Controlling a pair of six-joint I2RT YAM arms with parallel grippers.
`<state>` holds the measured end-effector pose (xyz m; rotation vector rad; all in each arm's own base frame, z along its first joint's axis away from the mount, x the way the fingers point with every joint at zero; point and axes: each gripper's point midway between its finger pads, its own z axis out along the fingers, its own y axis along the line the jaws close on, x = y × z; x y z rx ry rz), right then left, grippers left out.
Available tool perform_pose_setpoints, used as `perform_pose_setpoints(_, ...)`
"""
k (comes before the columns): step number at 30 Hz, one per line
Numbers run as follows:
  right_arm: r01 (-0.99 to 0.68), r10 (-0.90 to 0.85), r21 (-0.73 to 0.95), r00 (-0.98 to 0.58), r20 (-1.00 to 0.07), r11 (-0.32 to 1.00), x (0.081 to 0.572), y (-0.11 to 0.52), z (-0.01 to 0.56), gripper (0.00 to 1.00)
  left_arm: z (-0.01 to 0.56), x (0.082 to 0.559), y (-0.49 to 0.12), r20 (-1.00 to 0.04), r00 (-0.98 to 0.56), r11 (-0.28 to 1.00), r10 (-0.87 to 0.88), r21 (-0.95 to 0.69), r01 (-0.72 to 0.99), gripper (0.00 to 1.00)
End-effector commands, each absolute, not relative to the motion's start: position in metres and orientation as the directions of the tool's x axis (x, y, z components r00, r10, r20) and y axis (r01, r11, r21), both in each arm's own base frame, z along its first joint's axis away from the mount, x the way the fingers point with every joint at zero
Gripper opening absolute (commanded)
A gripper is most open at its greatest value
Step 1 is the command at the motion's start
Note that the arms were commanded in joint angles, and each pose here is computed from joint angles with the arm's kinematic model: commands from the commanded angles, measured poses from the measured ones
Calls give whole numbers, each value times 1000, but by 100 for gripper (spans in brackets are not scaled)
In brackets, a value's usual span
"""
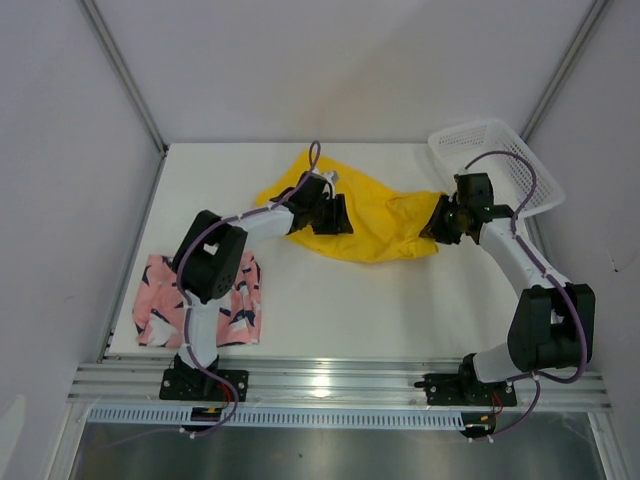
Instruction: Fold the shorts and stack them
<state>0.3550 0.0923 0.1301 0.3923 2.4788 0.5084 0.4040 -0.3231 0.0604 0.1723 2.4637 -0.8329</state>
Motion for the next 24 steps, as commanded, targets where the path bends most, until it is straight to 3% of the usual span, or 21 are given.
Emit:
perform_pose_setpoints(1,111,309,387,-809,-500,915,349,87,149,0,82,433,-340,-579,-808,780,-110,-554,291,55)
perform_pose_setpoints(12,73,262,367,-828,-495,927,341,89,150,0,101,471,-351,-631,-730,771,-263,-592,233,51)
perform_pose_setpoints(24,227,558,541,-580,-593,810,354,74,159,0,85,475,-396,-625,-747,754,-225,-597,272,50)
